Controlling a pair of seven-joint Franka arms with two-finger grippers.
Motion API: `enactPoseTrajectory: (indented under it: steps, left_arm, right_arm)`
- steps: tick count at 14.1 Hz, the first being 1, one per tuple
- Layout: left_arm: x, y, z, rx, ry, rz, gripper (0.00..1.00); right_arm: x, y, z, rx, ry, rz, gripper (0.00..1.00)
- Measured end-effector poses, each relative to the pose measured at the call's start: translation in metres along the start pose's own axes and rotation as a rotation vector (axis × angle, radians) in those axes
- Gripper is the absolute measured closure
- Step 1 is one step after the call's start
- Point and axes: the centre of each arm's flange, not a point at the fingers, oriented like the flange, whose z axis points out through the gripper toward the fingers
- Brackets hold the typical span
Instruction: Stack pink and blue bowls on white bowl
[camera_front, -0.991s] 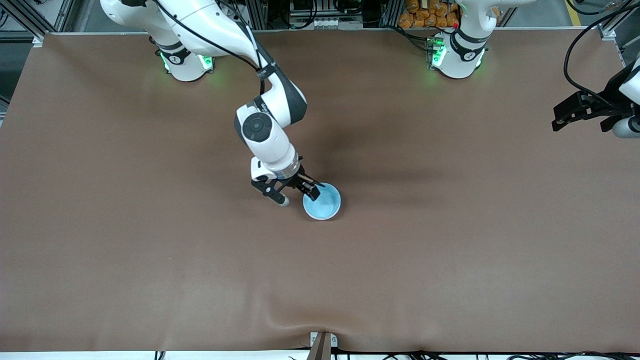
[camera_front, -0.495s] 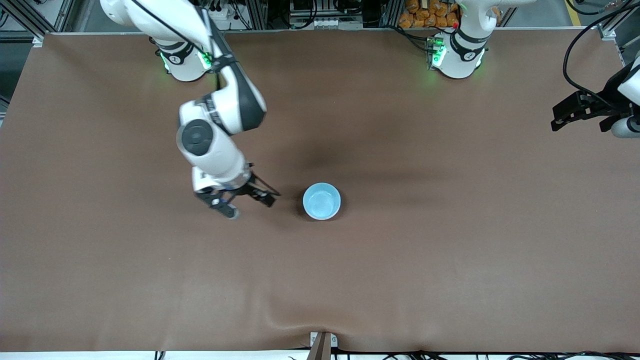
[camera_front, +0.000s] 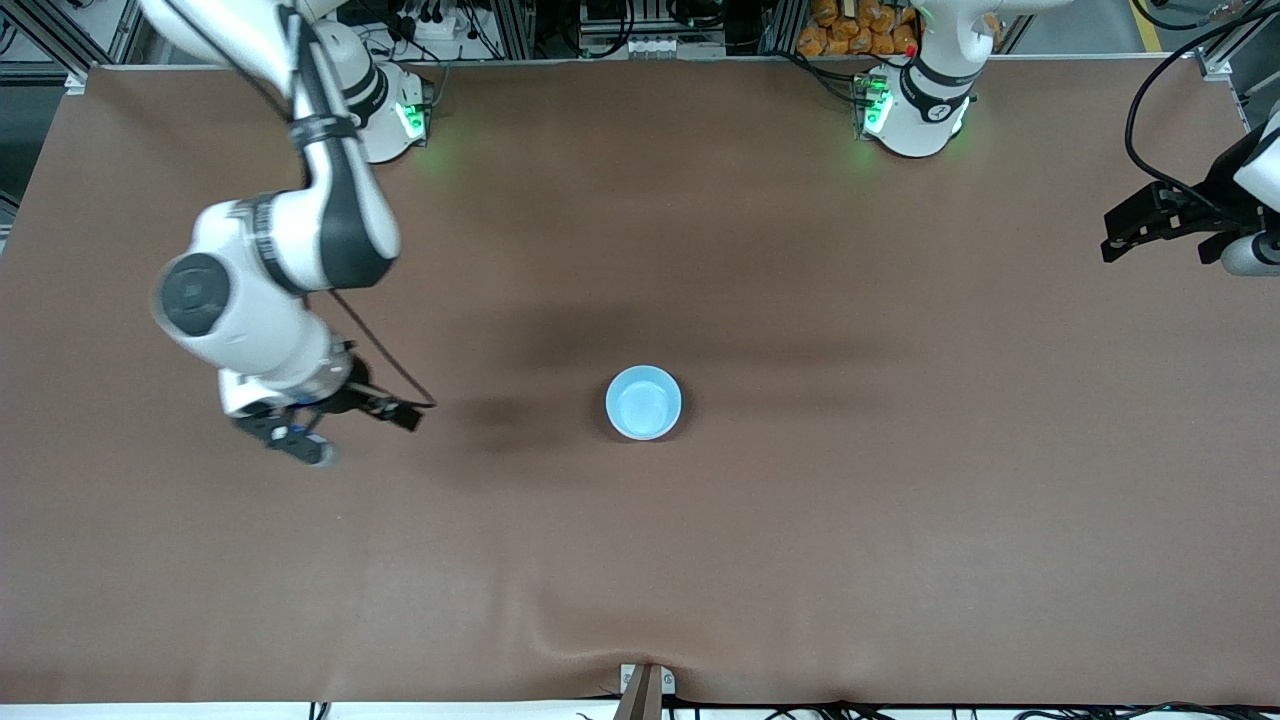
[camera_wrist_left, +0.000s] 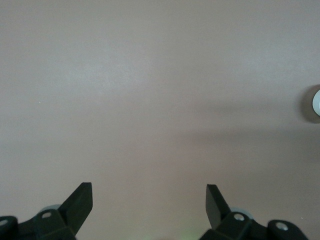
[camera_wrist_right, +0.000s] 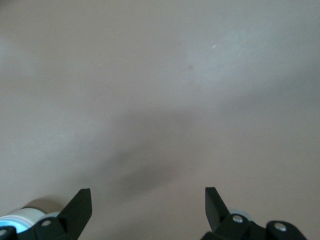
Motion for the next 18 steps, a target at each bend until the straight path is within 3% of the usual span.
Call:
enactPoseTrajectory:
  steps: [5, 12, 18]
  left_arm:
    - [0.0, 0.0, 0.0, 0.0, 0.0, 0.0, 0.0]
    - [0.0, 0.002, 0.0, 0.0, 0.0, 0.004, 0.0]
    - [0.0, 0.004, 0.0, 0.0, 0.0, 0.006, 0.0]
  right_arm:
    - [0.034, 0.079, -0.043, 0.06, -0.057, -0.036, 0.0]
    - [-0.006, 0.107, -0.16, -0.063, 0.024, -0.225, 0.0]
    - [-0.016, 0.124, -0.207, -0.087, 0.01, -0.318, 0.0]
